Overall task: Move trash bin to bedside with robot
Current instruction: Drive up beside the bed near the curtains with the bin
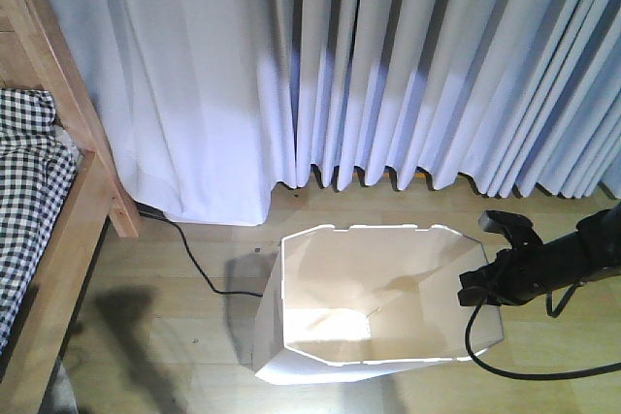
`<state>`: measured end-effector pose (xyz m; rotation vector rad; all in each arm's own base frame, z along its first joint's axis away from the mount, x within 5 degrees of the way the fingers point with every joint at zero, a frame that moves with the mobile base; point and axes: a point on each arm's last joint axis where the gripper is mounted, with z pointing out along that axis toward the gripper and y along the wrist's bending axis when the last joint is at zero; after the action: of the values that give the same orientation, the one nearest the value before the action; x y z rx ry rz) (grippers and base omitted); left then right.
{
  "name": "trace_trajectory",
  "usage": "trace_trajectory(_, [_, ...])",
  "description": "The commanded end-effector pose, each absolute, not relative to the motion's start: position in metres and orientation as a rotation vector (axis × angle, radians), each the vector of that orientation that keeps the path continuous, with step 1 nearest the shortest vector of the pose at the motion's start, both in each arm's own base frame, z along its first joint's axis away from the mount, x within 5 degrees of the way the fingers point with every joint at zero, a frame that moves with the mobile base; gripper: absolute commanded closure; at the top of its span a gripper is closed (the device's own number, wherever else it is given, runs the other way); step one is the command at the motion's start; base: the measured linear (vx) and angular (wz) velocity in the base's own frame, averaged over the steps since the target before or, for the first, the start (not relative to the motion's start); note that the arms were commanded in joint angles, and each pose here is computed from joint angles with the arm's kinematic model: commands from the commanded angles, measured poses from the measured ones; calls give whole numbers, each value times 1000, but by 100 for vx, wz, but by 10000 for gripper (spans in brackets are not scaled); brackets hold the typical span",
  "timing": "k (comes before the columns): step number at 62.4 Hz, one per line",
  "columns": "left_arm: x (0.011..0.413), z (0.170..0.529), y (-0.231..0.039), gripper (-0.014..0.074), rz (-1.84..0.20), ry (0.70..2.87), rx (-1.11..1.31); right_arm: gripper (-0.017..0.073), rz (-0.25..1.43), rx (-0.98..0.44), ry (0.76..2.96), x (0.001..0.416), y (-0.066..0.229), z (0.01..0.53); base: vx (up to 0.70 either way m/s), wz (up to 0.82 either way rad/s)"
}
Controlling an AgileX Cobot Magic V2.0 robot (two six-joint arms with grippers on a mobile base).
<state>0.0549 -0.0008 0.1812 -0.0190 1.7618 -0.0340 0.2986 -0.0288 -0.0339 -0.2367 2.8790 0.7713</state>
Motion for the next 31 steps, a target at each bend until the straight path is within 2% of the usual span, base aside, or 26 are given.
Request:
trace_trajectory(1, [55,182,-1,599,-45,1697,-20,564,1038,-244,2708,310,-16,0,10,3])
trace_trajectory(31, [55,182,-1,599,-45,1697,-20,564,1041,-244,2707,310,-16,1,3,1])
